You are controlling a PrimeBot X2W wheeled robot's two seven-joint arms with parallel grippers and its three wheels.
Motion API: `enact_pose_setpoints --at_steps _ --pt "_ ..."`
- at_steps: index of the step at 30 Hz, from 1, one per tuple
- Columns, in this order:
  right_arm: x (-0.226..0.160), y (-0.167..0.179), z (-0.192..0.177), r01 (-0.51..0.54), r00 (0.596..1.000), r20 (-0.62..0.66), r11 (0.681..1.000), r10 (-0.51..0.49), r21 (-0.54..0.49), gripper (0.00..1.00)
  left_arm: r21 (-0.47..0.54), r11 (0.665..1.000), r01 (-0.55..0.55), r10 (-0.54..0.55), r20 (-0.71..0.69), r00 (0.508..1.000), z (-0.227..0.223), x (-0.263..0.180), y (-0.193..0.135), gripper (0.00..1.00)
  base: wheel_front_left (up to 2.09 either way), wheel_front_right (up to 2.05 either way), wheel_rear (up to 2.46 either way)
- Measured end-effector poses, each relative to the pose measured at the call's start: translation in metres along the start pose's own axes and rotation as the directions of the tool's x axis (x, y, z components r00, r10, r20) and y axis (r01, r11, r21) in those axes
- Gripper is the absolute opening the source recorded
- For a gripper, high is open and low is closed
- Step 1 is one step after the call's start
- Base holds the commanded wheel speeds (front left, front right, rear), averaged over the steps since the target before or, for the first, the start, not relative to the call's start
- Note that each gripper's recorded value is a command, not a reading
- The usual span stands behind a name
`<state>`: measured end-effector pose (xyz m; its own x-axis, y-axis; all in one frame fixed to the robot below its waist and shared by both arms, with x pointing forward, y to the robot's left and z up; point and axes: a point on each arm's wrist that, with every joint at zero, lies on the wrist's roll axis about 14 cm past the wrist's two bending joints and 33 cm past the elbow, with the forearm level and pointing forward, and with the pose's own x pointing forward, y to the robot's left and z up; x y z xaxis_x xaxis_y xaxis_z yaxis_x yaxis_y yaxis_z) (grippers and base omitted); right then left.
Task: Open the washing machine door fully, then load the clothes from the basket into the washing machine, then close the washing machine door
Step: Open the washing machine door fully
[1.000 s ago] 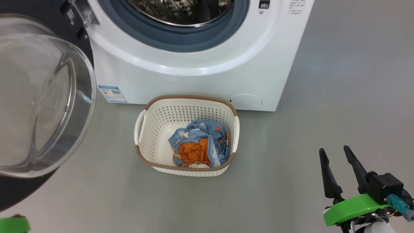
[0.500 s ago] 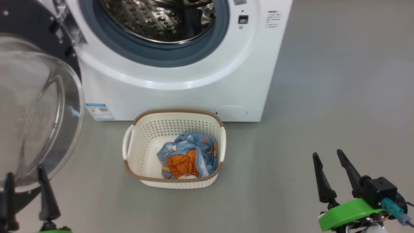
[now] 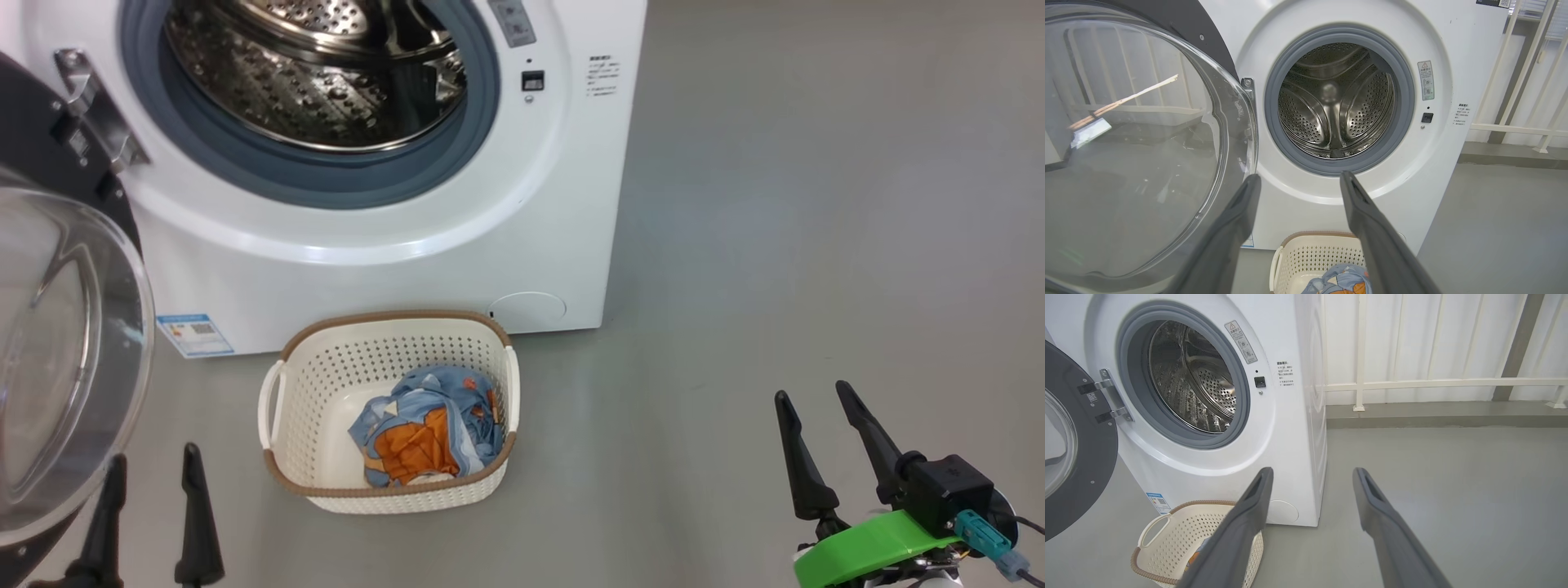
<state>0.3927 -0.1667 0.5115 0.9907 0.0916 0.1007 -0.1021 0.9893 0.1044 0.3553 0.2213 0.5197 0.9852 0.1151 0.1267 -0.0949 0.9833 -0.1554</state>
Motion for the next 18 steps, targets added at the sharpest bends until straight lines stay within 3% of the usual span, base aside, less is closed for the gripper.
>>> enact_pose_setpoints --at_steps 18 --pt "-0.015 -0.005 0.011 0.017 0.999 0.028 1.0 -0.017 -0.014 1.0 0.017 0.998 0.057 -0.056 -0.09 0.994 -0.026 -0.02 -0.02 1.0 0.0 0.0 0.0"
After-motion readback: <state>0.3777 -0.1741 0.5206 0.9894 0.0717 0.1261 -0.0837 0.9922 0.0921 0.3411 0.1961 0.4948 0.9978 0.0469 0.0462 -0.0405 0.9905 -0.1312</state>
